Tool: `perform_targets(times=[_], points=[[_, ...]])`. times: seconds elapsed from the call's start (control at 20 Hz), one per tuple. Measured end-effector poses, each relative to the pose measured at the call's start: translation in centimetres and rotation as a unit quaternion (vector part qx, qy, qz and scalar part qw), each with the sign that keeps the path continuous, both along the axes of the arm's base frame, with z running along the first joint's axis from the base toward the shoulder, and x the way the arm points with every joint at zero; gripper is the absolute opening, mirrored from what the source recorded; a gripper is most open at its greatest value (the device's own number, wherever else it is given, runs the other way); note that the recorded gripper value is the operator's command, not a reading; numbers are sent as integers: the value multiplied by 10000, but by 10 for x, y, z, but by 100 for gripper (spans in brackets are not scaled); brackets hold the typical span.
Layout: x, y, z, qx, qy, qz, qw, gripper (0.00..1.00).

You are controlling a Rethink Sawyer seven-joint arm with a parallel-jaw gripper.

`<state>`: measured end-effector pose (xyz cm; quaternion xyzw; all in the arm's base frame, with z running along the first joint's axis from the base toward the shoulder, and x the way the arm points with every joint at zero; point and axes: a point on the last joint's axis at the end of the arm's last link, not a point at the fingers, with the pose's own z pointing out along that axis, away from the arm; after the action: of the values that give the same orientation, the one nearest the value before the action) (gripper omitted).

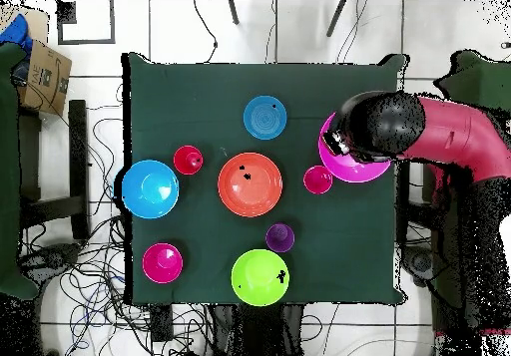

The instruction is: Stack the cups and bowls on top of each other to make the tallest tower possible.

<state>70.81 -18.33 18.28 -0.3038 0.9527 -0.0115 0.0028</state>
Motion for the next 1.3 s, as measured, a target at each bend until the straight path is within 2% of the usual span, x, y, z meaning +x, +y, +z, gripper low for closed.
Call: perform_targets(times=[0.15, 0.45, 0.75, 1.05, 1.3], points=[[1, -6, 5, 66, -21, -59, 10000, 100], [-6, -34, 12, 146, -46, -312, 9994, 100], [-11, -40, 11, 160, -32, -362, 9992, 100], [-20, -17, 2, 176, -61, -359, 9992, 100], [-23, 20, -10, 279, -104, -549, 9981, 100]])
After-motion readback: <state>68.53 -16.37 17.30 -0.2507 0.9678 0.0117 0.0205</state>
